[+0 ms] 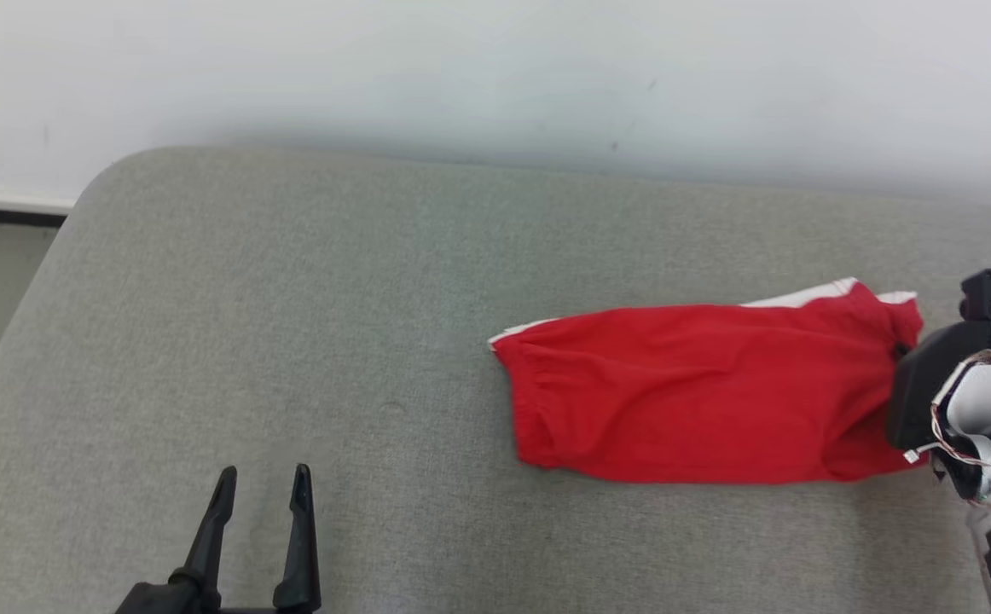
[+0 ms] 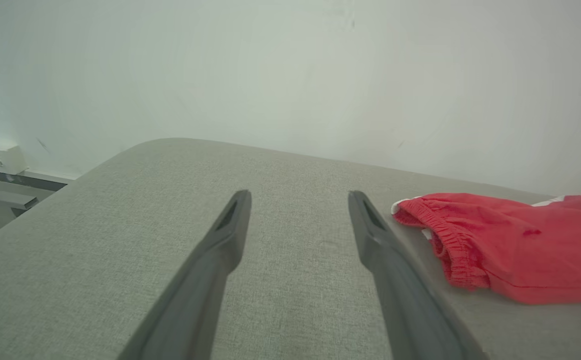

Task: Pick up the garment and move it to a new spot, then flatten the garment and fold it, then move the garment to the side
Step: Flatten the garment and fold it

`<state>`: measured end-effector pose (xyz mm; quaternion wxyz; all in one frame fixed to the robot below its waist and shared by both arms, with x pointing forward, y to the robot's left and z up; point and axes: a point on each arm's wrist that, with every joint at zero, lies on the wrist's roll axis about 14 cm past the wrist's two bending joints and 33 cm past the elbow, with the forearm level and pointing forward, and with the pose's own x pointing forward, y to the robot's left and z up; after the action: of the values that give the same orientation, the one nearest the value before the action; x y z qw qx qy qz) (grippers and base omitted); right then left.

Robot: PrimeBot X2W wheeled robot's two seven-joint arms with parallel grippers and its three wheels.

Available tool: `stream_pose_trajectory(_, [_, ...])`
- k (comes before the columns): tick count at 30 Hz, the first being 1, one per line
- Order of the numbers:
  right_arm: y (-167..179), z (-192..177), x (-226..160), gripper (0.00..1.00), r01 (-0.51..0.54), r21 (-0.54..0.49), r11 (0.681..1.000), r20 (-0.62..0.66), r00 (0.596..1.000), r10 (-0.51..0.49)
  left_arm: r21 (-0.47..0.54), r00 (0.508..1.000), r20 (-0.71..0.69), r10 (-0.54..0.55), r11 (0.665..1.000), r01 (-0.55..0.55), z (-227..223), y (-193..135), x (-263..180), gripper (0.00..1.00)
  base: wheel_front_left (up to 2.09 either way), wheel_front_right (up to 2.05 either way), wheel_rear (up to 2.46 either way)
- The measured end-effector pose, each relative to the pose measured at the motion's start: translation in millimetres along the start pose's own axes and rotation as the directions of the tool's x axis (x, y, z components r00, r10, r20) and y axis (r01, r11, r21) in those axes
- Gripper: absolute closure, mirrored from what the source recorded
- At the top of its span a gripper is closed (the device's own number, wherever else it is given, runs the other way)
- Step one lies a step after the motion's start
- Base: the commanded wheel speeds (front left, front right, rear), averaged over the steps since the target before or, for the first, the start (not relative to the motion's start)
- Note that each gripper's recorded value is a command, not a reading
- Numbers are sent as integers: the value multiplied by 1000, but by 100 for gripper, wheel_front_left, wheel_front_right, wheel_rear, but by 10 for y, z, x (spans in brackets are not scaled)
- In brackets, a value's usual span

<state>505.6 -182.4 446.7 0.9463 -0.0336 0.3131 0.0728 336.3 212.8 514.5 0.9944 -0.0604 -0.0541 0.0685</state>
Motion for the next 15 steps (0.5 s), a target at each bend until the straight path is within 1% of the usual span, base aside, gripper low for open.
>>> stream_pose_trajectory(4, [-93,111,-186,100,29,-28,999,36,999,-28,-9,1000,6,-25,1000,25,16,-80,-19,0,0,0,0])
stream_pose_trajectory(7, [-41,281,-311,100,30,-65,997,74,997,-26,-19,999,6,-39,999,39,14,-127,-30,0,0,0,0])
stream_pose_trajectory(9, [79,382,-369,100,11,-89,996,93,996,-3,-23,999,7,-50,998,50,14,-166,-24,0,0,0,0])
stream_pose_trajectory(11, [253,410,-383,100,-23,-117,993,83,996,33,-24,998,4,-57,998,57,2,-190,-18,0,0,0,0])
stream_pose_trajectory(15, [689,467,-357,100,-118,-172,978,56,990,130,-30,998,-3,-66,997,66,-23,-221,20,0,0,0,0])
